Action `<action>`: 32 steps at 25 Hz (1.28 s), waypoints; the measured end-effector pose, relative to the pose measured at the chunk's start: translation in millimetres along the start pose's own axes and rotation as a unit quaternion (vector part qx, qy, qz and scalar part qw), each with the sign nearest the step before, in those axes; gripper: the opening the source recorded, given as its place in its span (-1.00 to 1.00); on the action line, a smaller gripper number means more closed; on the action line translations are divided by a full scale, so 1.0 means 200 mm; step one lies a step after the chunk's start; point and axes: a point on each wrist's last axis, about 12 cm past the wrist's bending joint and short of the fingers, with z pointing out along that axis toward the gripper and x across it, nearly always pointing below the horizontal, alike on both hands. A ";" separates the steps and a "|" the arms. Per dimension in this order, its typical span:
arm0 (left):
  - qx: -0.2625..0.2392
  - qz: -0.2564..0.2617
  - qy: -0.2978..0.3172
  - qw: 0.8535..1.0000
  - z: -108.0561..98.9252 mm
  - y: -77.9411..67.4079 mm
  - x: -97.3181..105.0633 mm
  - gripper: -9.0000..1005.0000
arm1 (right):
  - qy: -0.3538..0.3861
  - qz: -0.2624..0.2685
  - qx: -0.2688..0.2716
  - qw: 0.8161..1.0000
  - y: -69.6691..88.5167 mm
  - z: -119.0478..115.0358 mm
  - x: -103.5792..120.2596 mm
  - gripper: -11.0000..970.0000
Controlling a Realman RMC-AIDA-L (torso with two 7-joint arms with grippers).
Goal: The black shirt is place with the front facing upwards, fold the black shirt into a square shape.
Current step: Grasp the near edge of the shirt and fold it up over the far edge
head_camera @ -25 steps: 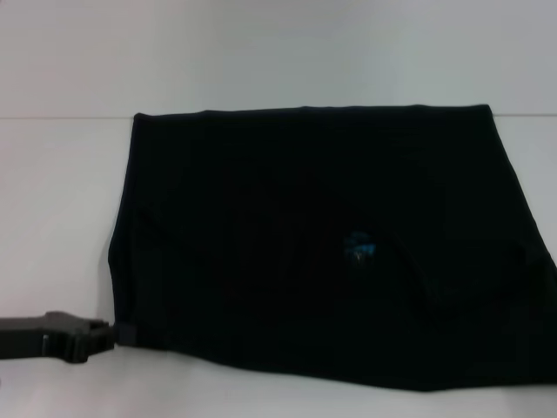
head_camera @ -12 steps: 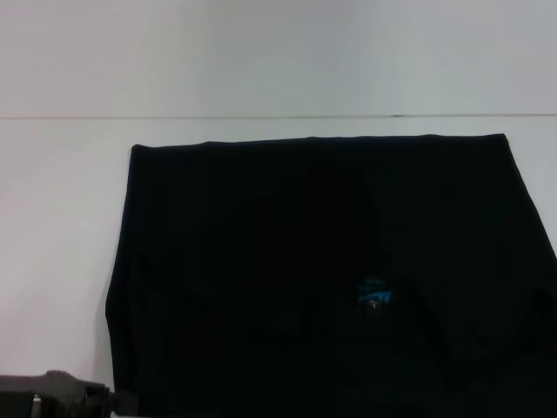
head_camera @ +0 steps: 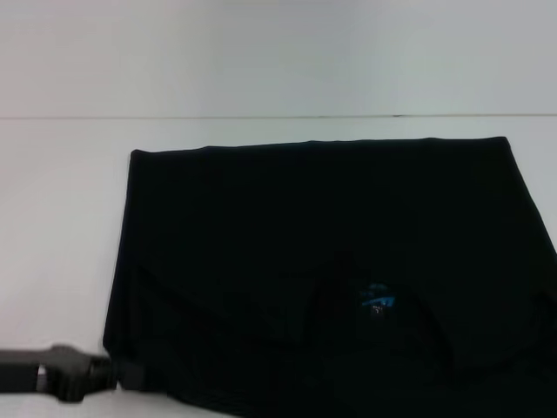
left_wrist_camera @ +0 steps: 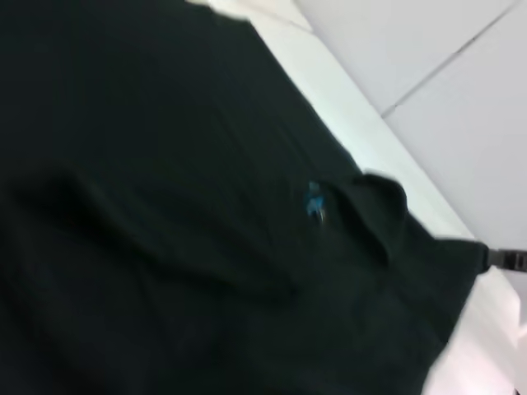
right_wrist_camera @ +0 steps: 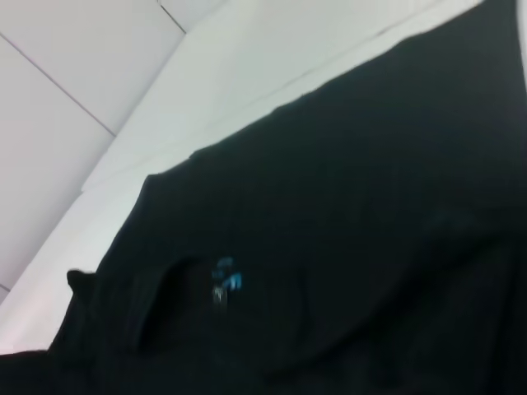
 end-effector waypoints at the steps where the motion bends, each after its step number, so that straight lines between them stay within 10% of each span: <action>1: -0.002 0.003 -0.007 1.000 0.00 0.00 -0.03 -0.92 | -0.002 -0.005 0.000 1.000 -0.01 0.01 -0.03 -0.90; 16: -0.150 0.039 -0.095 0.983 0.26 0.14 -0.72 -0.91 | -0.025 -0.092 0.011 0.995 -0.05 0.49 -0.80 -0.90; 32: -0.296 0.043 -0.169 0.939 0.33 0.22 -1.00 -0.90 | -0.039 -0.142 0.110 0.983 0.07 0.92 -1.21 -0.86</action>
